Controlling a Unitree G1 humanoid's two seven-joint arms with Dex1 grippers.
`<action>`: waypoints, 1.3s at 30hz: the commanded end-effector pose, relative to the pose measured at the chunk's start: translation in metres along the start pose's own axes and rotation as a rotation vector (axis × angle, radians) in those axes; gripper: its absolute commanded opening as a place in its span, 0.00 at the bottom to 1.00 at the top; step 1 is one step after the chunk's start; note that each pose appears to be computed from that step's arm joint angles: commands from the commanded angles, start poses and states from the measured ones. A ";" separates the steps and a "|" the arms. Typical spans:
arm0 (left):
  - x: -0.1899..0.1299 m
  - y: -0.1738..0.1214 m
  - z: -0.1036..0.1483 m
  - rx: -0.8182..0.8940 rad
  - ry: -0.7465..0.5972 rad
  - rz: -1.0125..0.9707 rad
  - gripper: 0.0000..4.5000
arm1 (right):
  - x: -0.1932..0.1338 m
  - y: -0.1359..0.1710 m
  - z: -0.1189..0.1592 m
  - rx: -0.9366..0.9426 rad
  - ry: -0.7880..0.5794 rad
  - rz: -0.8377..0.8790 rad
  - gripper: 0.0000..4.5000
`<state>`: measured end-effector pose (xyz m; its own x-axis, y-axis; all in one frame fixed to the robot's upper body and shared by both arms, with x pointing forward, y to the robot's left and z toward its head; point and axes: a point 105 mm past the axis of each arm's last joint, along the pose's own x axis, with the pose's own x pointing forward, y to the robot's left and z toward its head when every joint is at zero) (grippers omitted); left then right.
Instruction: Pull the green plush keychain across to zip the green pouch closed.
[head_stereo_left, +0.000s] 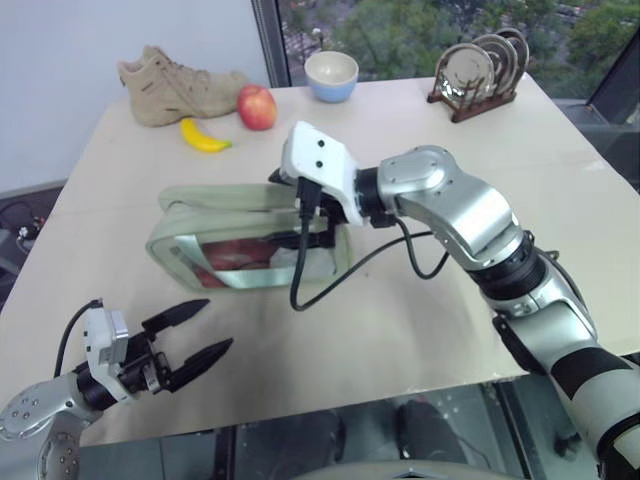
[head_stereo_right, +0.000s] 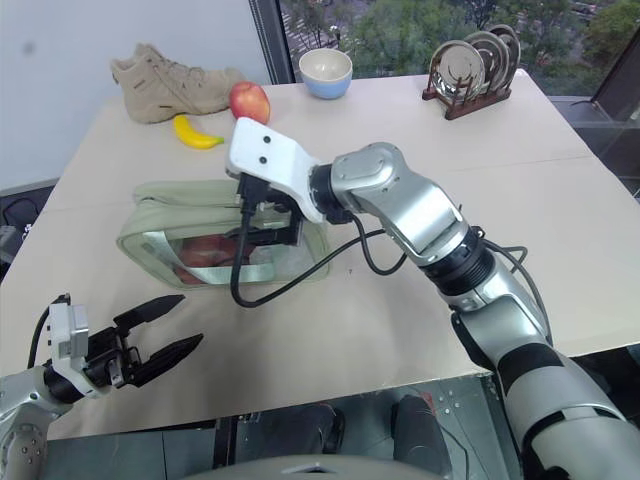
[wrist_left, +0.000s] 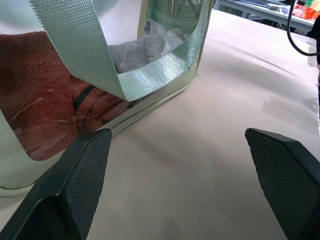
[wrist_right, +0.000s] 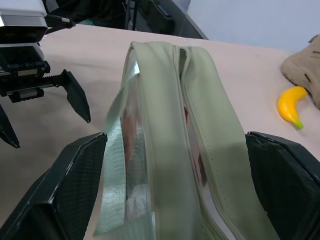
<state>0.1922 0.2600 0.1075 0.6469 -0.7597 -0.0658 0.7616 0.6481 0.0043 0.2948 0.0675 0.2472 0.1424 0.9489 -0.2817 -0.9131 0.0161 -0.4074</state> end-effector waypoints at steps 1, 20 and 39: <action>-0.003 0.000 0.009 0.042 -0.009 -0.004 1.00 | 0.001 0.004 0.007 -0.042 -0.019 0.014 1.00; -0.003 -0.004 0.004 0.036 -0.013 0.011 1.00 | 0.004 -0.004 -0.016 -0.040 0.053 -0.006 0.01; 0.020 0.003 0.007 0.030 -0.064 0.002 1.00 | -0.131 -0.041 -0.017 -0.230 0.030 -0.200 0.01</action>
<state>0.2056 0.2473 0.1098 0.6433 -0.7654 -0.0184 0.7655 0.6428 0.0279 0.3260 -0.0526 0.2639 0.3103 0.9129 -0.2653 -0.8263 0.1210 -0.5500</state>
